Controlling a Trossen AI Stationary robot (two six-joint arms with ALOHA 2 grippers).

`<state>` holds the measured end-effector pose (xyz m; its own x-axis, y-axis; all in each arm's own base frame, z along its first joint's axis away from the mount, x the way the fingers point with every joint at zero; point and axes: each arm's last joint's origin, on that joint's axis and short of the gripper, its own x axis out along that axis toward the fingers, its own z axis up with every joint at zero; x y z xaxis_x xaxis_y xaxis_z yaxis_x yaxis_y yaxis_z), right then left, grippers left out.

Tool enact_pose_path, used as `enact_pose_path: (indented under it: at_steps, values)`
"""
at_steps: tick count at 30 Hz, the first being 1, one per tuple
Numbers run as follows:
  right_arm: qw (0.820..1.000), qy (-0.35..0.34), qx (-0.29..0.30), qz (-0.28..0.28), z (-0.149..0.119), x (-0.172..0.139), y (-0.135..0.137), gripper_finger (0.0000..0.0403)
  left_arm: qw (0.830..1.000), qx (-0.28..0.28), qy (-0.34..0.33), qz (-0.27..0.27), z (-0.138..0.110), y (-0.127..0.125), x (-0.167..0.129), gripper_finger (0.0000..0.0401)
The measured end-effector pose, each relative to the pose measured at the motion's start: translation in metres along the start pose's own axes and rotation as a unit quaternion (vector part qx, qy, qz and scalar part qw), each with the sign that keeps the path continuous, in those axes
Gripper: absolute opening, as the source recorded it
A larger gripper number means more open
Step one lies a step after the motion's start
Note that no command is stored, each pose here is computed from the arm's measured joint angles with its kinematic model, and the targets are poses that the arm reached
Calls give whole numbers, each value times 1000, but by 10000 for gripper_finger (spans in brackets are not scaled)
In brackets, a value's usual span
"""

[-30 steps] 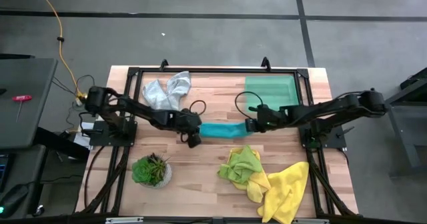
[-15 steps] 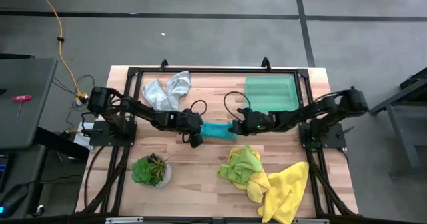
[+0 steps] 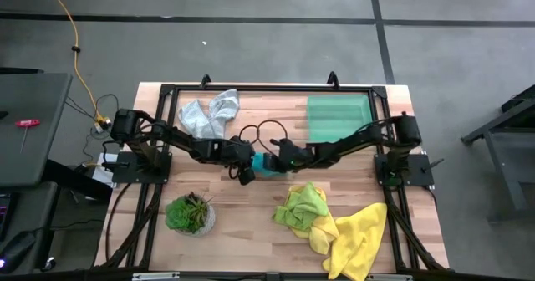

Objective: Fold microfiber towels
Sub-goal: Fold the blue towel

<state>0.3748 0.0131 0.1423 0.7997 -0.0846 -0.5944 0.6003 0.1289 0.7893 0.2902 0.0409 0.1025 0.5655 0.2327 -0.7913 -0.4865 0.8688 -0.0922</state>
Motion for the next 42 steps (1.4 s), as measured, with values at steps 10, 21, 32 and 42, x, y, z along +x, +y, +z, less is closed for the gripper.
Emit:
enact_pose_path:
  at_steps: [10,21,32,42]
  values:
    - [999,-44,20,-8,16,3,-2,17,1000,-1,-2,-1,0,0,0,0]
    - [998,-20,10,61,22,0,11,198,1000,18,-7,5,10,13,-16,0]
    - [974,-42,-221,30,55,-57,33,236,994,51,-92,-14,40,32,-83,0]
    - [880,120,-453,-79,26,-95,14,209,971,142,-156,-110,42,-11,-63,0]
